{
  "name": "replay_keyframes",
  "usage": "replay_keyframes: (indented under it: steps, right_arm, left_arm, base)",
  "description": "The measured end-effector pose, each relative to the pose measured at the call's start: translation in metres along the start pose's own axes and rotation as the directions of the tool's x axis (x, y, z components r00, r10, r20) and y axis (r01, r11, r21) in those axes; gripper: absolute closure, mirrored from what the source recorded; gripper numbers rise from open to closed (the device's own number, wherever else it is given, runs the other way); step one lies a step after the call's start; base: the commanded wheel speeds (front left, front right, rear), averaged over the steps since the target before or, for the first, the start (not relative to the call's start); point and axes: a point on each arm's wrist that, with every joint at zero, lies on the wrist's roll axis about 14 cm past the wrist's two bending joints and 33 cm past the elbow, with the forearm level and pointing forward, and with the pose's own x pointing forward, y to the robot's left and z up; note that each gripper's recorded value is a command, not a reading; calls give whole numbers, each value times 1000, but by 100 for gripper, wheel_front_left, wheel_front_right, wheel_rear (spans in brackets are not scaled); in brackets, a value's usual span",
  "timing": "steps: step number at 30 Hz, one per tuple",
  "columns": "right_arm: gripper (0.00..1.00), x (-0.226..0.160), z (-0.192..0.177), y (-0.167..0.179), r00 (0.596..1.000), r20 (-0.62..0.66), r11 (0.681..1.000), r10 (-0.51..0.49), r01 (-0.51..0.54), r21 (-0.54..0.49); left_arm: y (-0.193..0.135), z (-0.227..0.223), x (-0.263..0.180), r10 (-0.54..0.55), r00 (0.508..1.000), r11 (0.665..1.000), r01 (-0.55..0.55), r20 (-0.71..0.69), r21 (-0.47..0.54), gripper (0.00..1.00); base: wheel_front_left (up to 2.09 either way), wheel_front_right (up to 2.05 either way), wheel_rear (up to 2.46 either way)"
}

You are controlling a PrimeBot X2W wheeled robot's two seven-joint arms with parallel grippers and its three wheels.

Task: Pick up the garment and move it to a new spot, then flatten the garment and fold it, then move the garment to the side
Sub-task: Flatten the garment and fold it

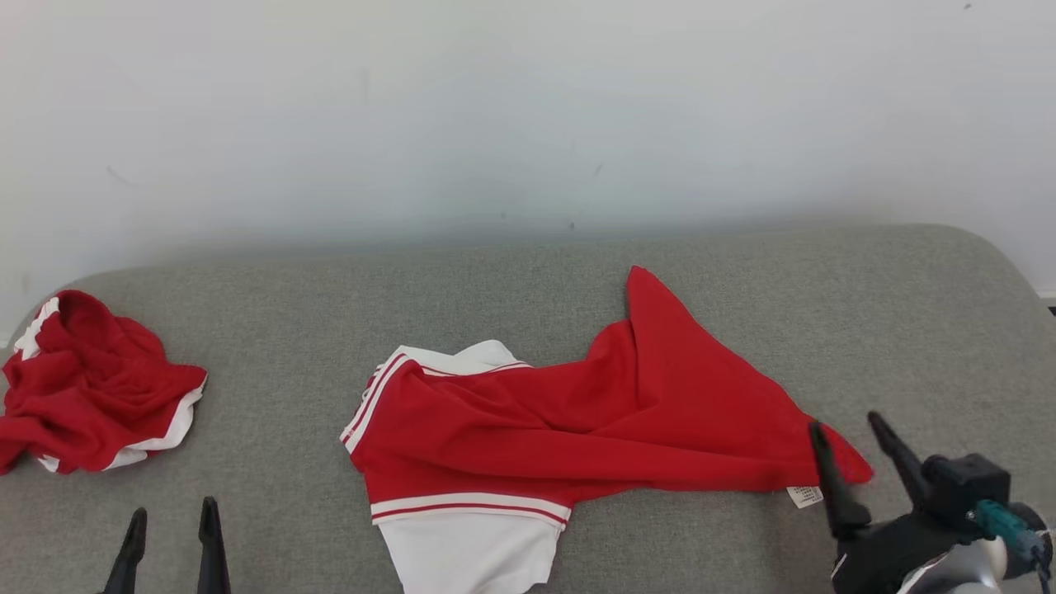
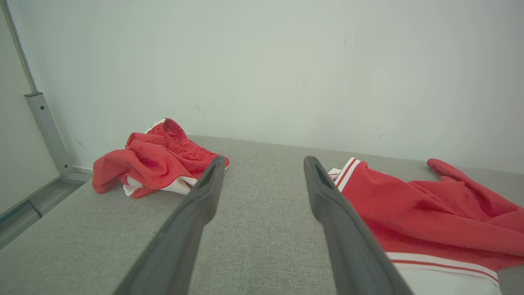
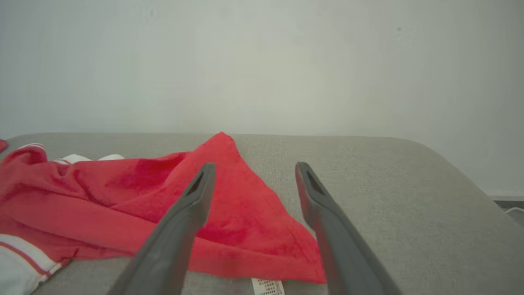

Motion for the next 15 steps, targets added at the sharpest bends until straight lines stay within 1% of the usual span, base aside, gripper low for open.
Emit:
replay_keyframes:
  steps: [1,3,8,15]
  right_arm:
    - [0,-3,-10,4,998,-53,1000,15,-16,-8]
    - [0,-7,-17,7,995,-95,1000,20,-19,14]
    - [0,-6,-2,11,994,-103,999,38,-38,2]
    - [0,-11,7,8,993,-114,1000,27,-27,2]
  left_arm:
    - [0,-2,-2,-7,1000,1000,7,-15,12,0]
    - [0,-8,-5,-20,998,999,23,-55,41,0]
    - [1,-8,-8,-34,993,995,44,-113,89,0]
    - [4,16,-9,-30,997,993,38,-73,112,0]
  base:
    - [0,0,0]
    - [0,0,0]
    - [0,0,0]
    - [0,0,0]
